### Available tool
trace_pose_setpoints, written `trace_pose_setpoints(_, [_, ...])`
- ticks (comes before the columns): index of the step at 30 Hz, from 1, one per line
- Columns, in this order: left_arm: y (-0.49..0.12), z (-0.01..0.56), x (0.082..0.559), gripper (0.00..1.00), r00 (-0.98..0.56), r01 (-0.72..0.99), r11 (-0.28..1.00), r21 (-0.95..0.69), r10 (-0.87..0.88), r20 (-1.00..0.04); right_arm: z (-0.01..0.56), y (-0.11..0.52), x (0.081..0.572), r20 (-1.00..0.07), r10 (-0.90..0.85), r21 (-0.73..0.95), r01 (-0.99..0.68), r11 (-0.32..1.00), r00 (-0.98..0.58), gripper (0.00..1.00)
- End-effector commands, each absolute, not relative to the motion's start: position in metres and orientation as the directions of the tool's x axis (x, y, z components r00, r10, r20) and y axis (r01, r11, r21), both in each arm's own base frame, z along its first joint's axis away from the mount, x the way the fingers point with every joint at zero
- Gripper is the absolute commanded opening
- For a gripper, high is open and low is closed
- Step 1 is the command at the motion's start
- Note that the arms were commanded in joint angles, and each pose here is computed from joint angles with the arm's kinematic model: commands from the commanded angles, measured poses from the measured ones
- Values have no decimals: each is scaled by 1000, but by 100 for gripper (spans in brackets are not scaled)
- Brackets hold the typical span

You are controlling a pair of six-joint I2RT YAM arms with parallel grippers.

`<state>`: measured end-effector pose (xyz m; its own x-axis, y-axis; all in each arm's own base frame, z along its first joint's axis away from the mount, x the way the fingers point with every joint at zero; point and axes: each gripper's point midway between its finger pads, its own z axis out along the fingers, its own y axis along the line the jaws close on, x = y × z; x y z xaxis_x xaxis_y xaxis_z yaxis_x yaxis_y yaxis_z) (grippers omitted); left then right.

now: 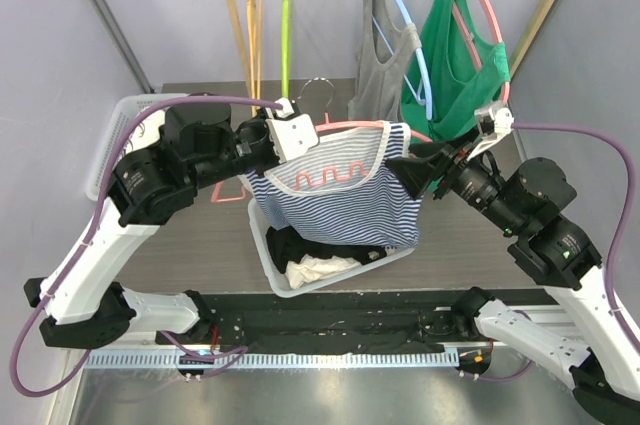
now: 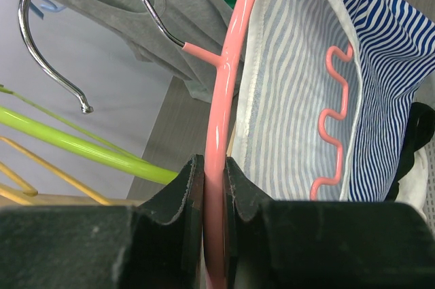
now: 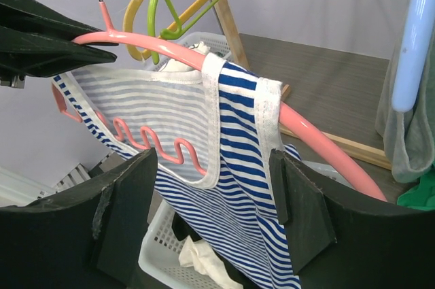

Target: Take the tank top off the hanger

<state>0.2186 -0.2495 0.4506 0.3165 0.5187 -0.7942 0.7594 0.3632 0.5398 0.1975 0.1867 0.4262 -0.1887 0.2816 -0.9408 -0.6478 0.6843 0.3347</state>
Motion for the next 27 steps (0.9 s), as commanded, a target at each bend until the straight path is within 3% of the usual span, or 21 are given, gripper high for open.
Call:
trace_pose_setpoints(1, [-246, 490, 211, 0, 379, 730, 408, 548, 425, -822, 437, 188, 202, -945, 285, 319, -652, 688, -161, 73])
trace_pose_setpoints(17, [-249, 491, 208, 0, 374, 745, 404, 531, 406, -834, 447, 204, 208, -941, 301, 321, -694, 645, -155, 43])
trace_pose_setpoints(20, [-251, 489, 207, 0, 373, 750, 396, 530, 409, -833, 451, 207, 208, -941, 305, 318, -705, 634, -149, 35])
trace_pose_setpoints(23, [-251, 487, 208, 0, 371, 750, 394, 531, 414, -831, 459, 206, 208, -940, 316, 310, -712, 630, -130, 10])
trace_pose_setpoints(25, [-251, 485, 210, 0, 373, 748, 391, 537, 421, -827, 465, 203, 208, -939, 325, 307, -706, 639, -115, 1])
trace_pose_setpoints(27, [-251, 483, 210, 0, 372, 746, 390, 540, 429, -823, 477, 196, 206, -937, 340, 296, -698, 653, -79, 1])
